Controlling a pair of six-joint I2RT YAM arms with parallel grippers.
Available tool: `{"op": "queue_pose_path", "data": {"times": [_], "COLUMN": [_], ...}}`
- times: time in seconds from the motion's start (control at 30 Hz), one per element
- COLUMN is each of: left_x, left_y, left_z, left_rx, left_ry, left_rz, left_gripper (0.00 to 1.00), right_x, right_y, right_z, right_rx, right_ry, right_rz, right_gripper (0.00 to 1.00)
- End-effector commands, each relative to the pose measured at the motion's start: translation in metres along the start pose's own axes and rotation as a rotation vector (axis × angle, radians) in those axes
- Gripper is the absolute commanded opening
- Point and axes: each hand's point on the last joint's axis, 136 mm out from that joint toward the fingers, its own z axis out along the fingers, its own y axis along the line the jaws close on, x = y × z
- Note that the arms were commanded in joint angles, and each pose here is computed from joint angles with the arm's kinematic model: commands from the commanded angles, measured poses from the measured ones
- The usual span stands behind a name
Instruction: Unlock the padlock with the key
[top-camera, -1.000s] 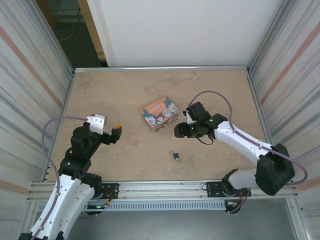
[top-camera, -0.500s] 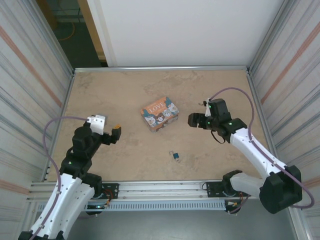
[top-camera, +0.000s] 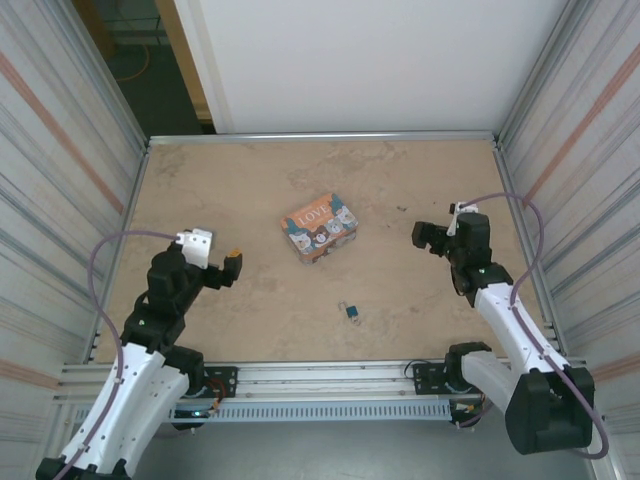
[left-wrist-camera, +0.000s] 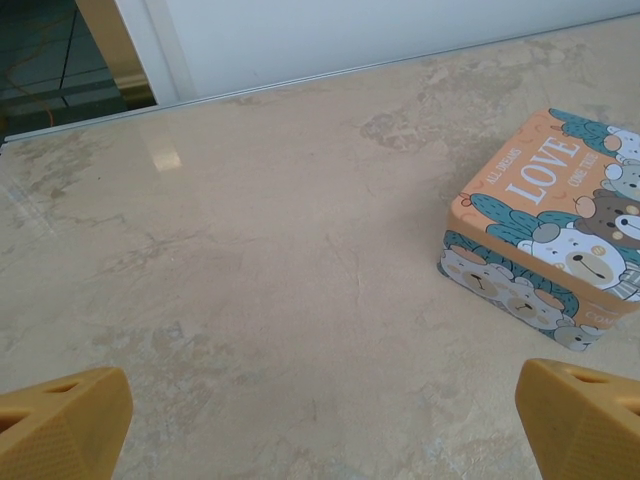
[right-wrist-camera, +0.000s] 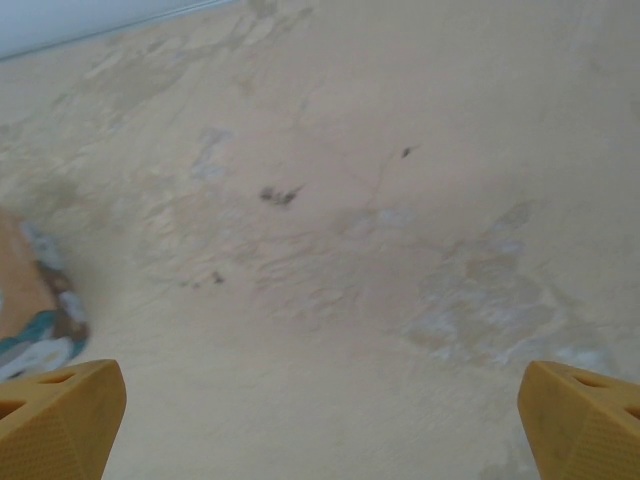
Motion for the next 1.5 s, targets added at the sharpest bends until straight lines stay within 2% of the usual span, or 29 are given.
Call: {"op": "queue_pose_path", "data": {"times": [0.0,0.47,0.73,0.93,1.13,1.33,1.47], "left_x": [-0.005,0.003,0.008,0.007,0.002,0.002,0.007], "left_y": [0.007,0.009,0.011,0.016,0.033,0.051,0.063], "left_z": [0.002,0.007,0.011,0.016,0.036,0.070,0.091], "left_rx": [-0.036,-0.052,-0.065,-0.095,-0.199,-0.317,-0.355], "left_ry": [-0.025,0.009,0.029,0.013,-0.006,-0.027,-0.053], "left_rz": [0.018,0.029,0.034,-0.045,-0.103,-0.019,-0.014], "left_gripper": [0.99,0.99,0.99,0.99,0.99,0.99,0.99], "right_x": [-0.025,-0.004,0.013,0.012,0.012,0.011,0.011], "right_y": [-0.010,-0.014,-0.023,-0.035,-0.043,-0.043,-0.043], "right_z": [0.004,0.054,0.074,0.094,0.096,0.096,0.096], "right_rx": [0.056,0.031,-0.019,-0.016,-0.006,-0.004,-0.002], "right_ry": [-0.182,-0.284,-0.249,-0.166,-0.146,-0.149,-0.149], "right_rz": [-0.133,-0.220,-0.173,-0.111,-0.065,-0.065,-0.066], "right_gripper": [0.99,0.99,0.99,0.99,0.99,0.99,0.99]}}
